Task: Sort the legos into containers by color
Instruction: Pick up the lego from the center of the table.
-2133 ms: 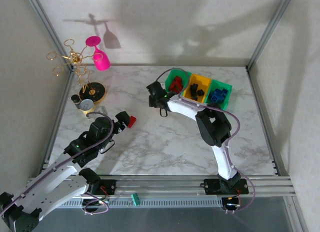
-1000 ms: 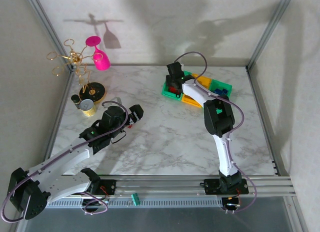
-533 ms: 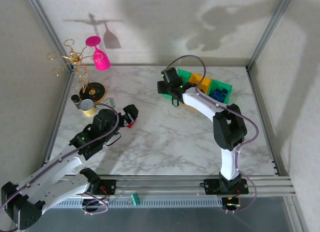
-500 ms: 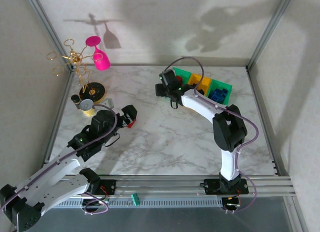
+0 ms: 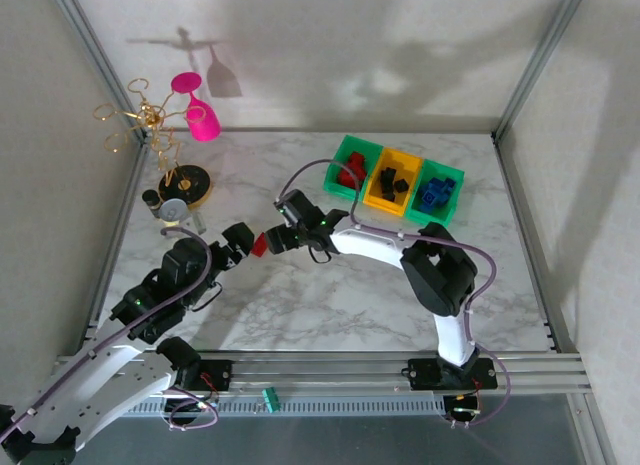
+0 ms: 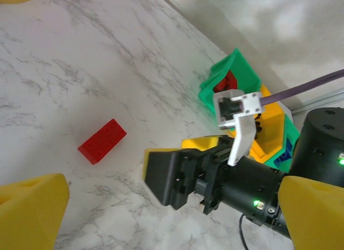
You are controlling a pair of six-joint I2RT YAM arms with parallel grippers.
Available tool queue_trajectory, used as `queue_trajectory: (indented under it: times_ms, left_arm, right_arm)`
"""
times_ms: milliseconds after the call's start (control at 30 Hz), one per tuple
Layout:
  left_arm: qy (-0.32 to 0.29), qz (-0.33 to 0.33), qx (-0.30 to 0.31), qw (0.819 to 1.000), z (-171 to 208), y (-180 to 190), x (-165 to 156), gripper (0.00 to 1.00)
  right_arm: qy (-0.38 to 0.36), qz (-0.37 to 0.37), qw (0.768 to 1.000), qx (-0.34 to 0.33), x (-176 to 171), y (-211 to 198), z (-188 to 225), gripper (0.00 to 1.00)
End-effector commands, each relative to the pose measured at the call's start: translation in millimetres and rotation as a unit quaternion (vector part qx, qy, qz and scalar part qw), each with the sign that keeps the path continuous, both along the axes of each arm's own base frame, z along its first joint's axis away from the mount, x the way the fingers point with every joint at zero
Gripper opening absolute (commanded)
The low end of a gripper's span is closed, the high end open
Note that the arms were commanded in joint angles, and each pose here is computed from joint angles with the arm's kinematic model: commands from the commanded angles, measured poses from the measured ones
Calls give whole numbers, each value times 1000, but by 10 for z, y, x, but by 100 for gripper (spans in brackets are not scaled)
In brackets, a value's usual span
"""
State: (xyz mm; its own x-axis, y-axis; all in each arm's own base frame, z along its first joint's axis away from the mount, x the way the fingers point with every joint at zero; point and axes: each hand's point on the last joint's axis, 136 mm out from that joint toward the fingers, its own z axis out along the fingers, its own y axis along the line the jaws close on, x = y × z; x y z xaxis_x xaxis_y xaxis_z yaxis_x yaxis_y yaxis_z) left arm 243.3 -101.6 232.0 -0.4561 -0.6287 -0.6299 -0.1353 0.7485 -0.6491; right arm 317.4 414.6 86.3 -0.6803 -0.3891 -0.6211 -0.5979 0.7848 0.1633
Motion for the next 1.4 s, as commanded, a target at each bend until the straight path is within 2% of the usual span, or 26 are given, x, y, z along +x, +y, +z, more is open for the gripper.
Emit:
queue_trajectory:
  times_ms: [0,267,533,967,1133,1367]
  left_arm:
    - [16,27,12,999,-88,146,-57,100]
    - [11,42,9,999,-79,240,-117,100]
    - [10,49,13,999,-66,276,-127,100]
    - [11,49,19,999,-76,258,-85,100]
    - [11,47,18,999,-75,241,-75,100]
    - [5,44,13,999,-28,227,-69,100]
  right_arm:
    - [-11,62,998,2,-74,278,-70,88]
    - [-30,125,991,-37,-34,488,-386,94]
    - [-46,152,985,-69,93,615,-577,94]
    - [-48,166,980,-103,169,651,-710,73]
    - [-50,156,982,-97,164,622,-590,66]
    - [-54,139,987,-55,91,572,-209,63]
